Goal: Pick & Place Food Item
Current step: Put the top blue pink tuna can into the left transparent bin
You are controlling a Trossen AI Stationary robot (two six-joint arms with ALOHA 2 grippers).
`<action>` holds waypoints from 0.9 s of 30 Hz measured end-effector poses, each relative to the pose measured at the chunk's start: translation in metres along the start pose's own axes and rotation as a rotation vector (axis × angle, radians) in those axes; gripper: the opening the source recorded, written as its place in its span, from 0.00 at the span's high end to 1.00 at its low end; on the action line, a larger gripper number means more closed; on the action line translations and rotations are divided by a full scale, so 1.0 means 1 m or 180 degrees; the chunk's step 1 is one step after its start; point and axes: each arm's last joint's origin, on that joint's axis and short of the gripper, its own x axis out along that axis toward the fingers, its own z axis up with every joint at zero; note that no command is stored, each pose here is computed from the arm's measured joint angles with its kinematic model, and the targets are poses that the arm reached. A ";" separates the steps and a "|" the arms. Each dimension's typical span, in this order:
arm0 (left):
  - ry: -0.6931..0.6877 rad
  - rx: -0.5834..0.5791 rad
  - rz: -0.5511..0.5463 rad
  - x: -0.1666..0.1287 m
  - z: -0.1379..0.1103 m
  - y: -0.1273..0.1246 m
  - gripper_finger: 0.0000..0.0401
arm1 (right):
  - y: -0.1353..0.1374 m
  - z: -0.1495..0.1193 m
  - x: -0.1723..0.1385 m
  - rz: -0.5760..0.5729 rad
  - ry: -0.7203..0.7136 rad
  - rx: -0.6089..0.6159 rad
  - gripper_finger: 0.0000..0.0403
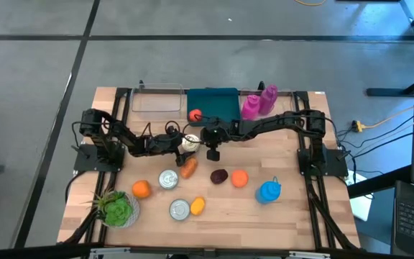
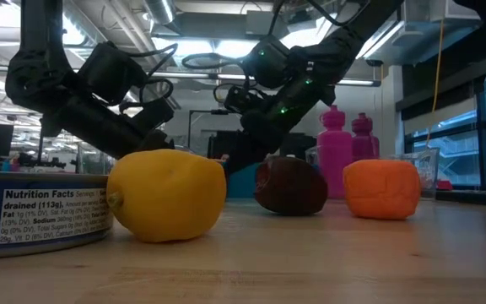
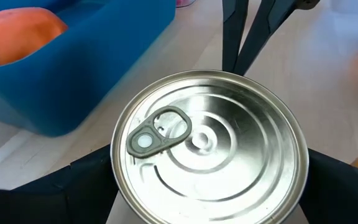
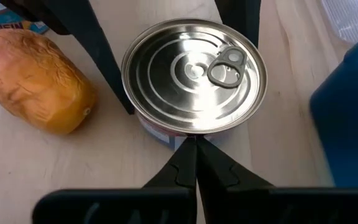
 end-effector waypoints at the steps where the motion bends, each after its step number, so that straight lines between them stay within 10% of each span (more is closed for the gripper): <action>1: 0.0000 0.0001 0.0000 0.000 0.000 0.000 0.00 | 0.000 0.000 0.000 0.0009 -0.0005 0.0000 0.99; 27: -0.0045 0.0065 -0.0003 0.000 0.001 0.000 0.12 | 0.001 0.000 0.000 0.0057 -0.0012 -0.0005 0.99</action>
